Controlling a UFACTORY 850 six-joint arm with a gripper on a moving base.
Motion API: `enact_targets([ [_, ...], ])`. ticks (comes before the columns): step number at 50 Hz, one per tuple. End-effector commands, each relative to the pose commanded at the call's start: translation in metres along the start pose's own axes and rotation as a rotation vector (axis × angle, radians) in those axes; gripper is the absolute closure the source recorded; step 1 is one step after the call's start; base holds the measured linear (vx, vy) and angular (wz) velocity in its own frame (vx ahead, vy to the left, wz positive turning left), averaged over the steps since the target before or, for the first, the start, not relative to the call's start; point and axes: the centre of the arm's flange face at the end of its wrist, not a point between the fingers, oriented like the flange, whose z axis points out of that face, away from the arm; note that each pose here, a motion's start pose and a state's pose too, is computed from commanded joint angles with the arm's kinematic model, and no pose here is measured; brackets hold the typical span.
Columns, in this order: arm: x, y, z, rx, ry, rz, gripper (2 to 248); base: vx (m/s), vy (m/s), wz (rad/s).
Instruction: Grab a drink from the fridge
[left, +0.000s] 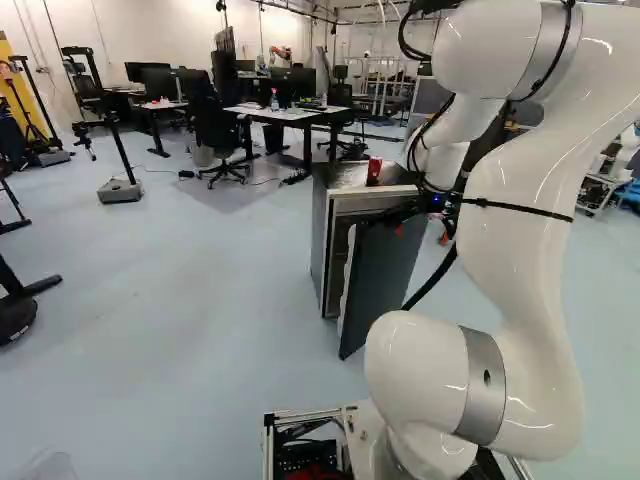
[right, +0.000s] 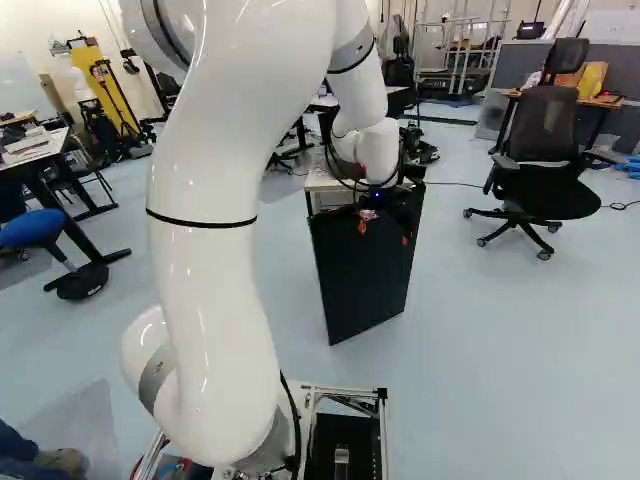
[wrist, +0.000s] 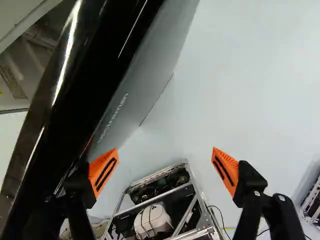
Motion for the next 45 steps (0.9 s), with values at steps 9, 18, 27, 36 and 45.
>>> enact_targets([
  [9,-0.004,-0.012,-0.002,0.005,0.042,-0.021,3,0.0,0.0,0.0],
  [18,-0.005,-0.024,-0.004,0.01,0.088,-0.042,3,0.0,0.0,0.0],
  [27,-0.006,-0.036,-0.005,0.017,0.136,-0.063,3,0.0,0.0,0.0],
  [36,-0.007,-0.047,-0.007,0.024,0.183,-0.082,3,0.0,0.0,0.0],
  [45,-0.008,-0.058,-0.009,0.031,0.221,-0.1,3,0.0,0.0,0.0],
])
